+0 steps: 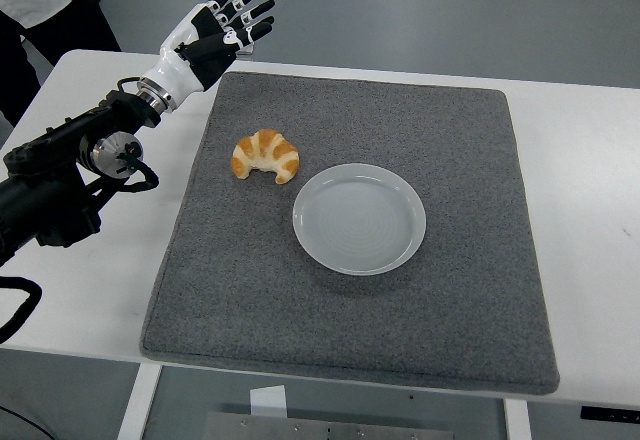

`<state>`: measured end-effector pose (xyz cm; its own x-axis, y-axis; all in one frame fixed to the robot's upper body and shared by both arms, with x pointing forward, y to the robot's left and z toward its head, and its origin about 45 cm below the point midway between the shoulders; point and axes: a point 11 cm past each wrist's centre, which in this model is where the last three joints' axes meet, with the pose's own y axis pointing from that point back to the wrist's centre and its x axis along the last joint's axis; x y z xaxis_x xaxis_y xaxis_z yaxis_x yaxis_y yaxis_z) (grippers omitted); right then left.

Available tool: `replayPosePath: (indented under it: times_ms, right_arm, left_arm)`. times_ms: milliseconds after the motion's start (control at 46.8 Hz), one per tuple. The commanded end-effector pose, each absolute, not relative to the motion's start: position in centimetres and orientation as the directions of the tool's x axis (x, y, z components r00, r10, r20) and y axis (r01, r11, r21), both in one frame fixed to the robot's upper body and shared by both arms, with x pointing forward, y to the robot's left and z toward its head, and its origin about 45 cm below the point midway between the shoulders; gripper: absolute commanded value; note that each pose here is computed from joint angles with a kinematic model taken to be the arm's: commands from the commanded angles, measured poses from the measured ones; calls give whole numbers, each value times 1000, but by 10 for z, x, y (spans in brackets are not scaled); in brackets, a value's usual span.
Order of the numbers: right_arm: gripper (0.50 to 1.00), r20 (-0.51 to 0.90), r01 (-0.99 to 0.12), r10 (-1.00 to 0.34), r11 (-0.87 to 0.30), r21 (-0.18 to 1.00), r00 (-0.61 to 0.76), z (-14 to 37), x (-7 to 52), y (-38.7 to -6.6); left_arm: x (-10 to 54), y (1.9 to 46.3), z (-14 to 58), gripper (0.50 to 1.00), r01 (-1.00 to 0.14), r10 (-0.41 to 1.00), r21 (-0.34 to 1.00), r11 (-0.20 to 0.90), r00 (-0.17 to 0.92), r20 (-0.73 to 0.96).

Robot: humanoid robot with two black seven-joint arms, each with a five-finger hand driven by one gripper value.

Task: Place the bread on the plate

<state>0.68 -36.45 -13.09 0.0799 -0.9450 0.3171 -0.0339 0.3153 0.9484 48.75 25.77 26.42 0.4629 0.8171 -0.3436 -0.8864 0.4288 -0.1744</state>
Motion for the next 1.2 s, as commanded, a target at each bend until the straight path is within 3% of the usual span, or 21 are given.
replayPosePath:
  times_ms: [0,1175]
  right_arm:
    - [952,316,-34,-945,314,949,80,-131,7,-364]
    - [952,316,-34,-945,314,949,80,-131,7,-364]
  left_arm:
    - [488,259,264,996,-887,819,-174,427,461,-342]
    - [494,271,272,996,-909,845,-187,372,415,-338]
